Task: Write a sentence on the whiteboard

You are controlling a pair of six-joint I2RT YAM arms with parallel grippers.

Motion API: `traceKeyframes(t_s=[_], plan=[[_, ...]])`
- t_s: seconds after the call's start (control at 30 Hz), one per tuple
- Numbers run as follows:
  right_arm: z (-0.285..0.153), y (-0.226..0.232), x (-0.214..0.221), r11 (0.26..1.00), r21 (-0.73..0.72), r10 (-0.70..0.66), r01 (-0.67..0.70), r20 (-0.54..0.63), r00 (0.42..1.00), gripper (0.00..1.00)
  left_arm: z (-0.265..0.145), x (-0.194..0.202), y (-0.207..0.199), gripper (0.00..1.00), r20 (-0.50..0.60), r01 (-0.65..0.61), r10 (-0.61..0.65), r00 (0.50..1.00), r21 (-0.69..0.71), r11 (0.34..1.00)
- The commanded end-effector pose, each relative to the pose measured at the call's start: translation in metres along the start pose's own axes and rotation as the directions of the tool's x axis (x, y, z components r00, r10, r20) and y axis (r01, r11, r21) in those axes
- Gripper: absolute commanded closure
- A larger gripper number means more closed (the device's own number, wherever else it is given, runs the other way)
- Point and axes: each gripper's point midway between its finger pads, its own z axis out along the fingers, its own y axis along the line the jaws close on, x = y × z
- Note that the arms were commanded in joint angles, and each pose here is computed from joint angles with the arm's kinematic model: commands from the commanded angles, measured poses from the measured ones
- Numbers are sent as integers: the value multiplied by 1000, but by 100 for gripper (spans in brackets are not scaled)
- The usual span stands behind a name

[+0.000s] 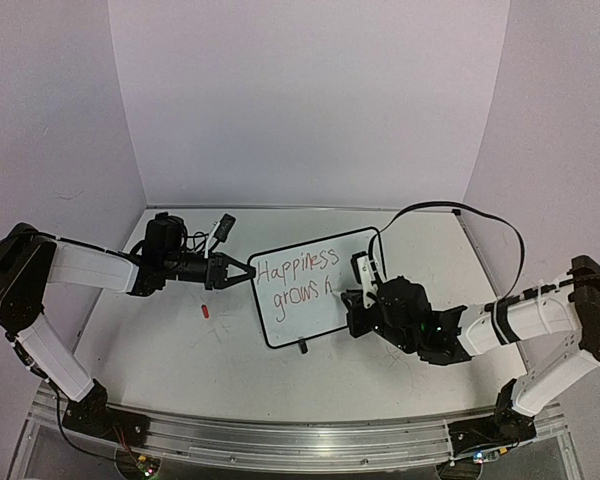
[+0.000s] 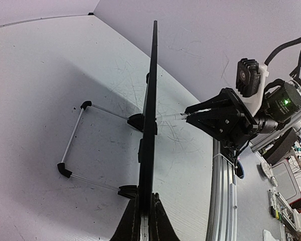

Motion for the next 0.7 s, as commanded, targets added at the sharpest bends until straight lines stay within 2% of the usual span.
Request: traceKeyframes(t_s=[0.0, 0.13, 0.53, 0.67], plan=[[-9, -1, -28, 1000, -2, 22, -22, 76, 997, 100, 4, 1, 1, 100, -24, -7, 7, 1000, 0, 1000], [-17, -2, -38, 998, -43, 50, -45, 122, 991, 100, 3, 0, 0, 100, -20, -12, 12, 1000, -1, 1000], [-4, 5, -29, 998, -66, 15, -9, 89, 996, 100, 4, 1, 0, 100, -23, -11, 11, 1000, 1, 1000], [-3, -1, -26, 999, -28, 21, -18, 79, 997, 100, 3, 1, 0, 100, -23, -10, 10, 1000, 0, 1000]])
